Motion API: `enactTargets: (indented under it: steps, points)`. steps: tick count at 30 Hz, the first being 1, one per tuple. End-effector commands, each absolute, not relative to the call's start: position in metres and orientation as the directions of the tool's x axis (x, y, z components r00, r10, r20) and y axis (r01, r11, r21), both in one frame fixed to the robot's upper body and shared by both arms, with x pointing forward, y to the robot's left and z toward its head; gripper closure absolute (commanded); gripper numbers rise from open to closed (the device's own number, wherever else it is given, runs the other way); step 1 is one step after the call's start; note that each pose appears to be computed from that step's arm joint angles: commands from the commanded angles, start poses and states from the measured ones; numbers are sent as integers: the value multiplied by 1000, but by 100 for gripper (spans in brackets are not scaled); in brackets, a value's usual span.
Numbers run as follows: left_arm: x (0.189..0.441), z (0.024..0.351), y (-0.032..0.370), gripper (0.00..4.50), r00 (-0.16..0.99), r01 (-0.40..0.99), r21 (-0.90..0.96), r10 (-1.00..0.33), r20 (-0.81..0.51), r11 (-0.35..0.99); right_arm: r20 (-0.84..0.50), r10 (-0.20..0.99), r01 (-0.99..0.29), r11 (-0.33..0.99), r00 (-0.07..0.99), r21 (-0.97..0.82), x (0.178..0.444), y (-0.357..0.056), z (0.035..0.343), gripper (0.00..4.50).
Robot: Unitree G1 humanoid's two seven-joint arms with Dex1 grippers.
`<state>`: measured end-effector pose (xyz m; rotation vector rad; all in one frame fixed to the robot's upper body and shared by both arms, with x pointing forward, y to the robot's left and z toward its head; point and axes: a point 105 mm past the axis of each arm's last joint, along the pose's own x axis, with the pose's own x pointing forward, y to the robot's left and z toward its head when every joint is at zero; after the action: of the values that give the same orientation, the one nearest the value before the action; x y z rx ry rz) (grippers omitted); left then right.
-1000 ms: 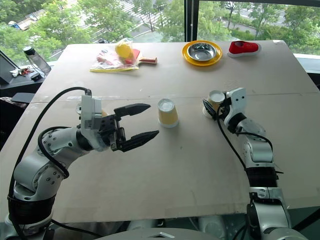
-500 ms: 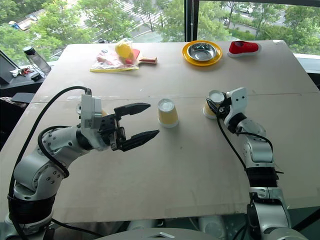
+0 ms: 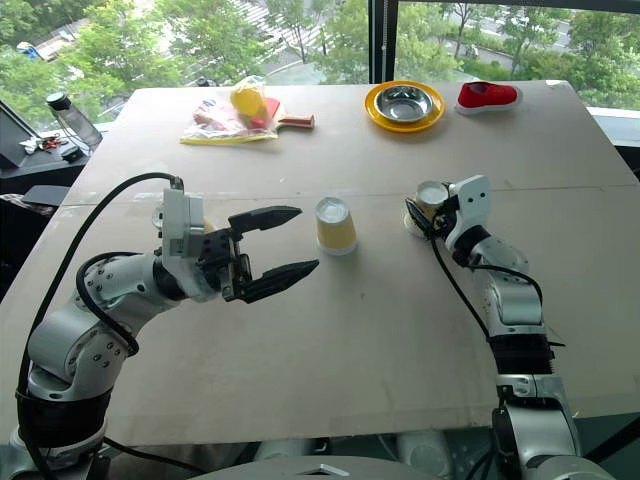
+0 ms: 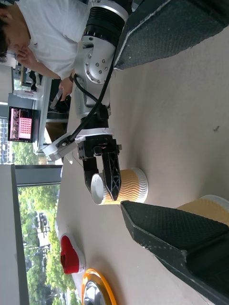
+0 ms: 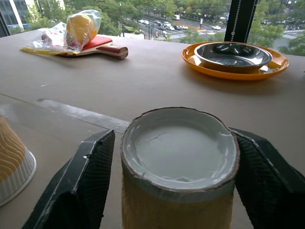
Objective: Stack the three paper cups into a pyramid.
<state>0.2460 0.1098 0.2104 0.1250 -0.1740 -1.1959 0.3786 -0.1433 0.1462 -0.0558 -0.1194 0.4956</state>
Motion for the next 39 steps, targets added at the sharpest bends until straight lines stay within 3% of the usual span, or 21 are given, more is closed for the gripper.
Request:
enactTargets:
  steps: [1, 7, 17, 32, 33, 35, 37, 39]
  points:
    - [242, 215, 108, 0, 343, 912, 209, -935, 85, 353, 155, 479, -467, 878, 864, -111, 377, -142, 161, 238]
    - [241, 213, 110, 0, 353, 909, 205, -932, 82, 362, 160, 497, -484, 868, 853, -116, 375, -140, 162, 238]
    - [234, 179, 149, 0, 518, 840, 167, -855, 33, 516, 108, 710, -700, 704, 695, -120, 341, -84, 156, 238]
    - [225, 171, 164, 0, 584, 795, 183, -811, 30, 579, 75, 721, -713, 693, 689, -108, 350, -64, 144, 238]
    - [225, 171, 164, 0, 584, 795, 183, -811, 31, 579, 75, 722, -715, 692, 688, -103, 350, -64, 144, 158]
    - [225, 171, 164, 0, 585, 793, 183, -810, 34, 580, 78, 723, -716, 691, 687, -96, 350, -64, 146, 105]
    - [225, 170, 165, 0, 592, 788, 186, -805, 34, 587, 83, 725, -720, 689, 684, -81, 350, -66, 147, 6]
    - [227, 168, 169, 0, 627, 763, 183, -779, 24, 620, 86, 734, -731, 679, 673, -70, 348, -69, 149, 1]
